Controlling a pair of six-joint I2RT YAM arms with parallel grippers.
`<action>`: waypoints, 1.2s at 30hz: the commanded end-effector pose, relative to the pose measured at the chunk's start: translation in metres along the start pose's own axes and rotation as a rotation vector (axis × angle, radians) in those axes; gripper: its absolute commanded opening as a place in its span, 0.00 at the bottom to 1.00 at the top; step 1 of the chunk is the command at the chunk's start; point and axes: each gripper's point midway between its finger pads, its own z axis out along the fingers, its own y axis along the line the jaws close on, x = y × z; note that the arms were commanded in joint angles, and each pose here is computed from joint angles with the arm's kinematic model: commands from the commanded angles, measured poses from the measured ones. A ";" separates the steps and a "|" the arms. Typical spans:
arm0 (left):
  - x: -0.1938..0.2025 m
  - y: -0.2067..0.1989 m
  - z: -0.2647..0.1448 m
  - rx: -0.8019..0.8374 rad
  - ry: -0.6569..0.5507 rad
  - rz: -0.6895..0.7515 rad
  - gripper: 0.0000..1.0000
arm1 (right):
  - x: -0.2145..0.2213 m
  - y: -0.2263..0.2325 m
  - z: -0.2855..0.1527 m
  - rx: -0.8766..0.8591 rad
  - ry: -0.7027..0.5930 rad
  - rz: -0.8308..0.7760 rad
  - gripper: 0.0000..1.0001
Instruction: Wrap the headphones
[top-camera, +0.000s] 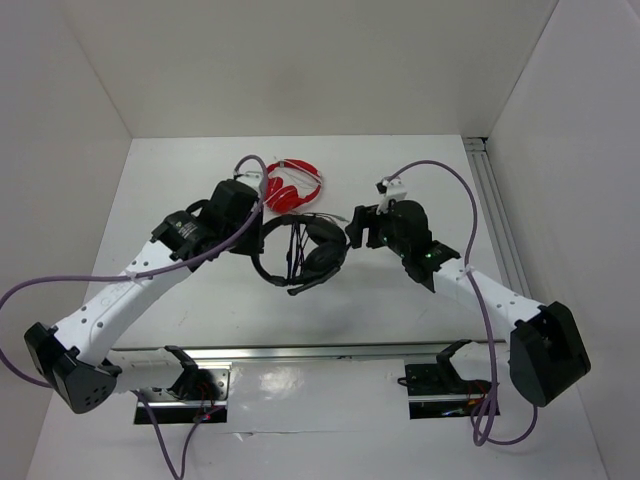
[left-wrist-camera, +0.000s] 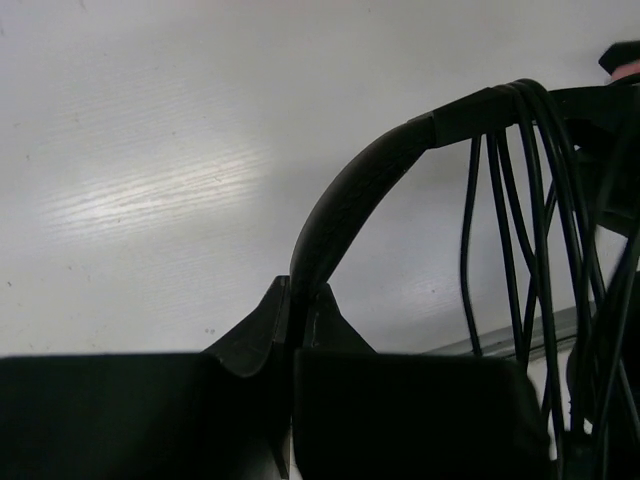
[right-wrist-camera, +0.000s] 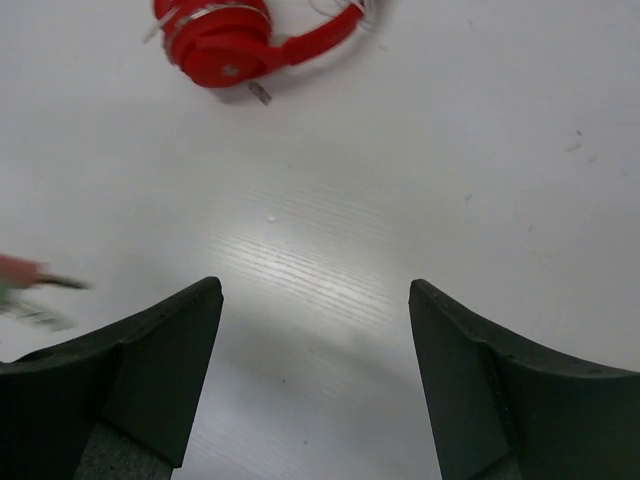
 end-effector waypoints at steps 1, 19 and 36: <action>-0.035 -0.007 -0.016 0.063 -0.125 -0.061 0.00 | 0.004 -0.025 0.001 0.091 -0.001 0.041 0.83; -0.010 -0.001 0.019 0.057 -0.051 -0.066 0.00 | -0.019 -0.055 -0.050 0.289 -0.071 0.225 0.85; 0.004 -0.042 0.068 0.083 -0.008 -0.122 0.00 | -0.062 -0.021 -0.131 0.228 -0.104 0.193 1.00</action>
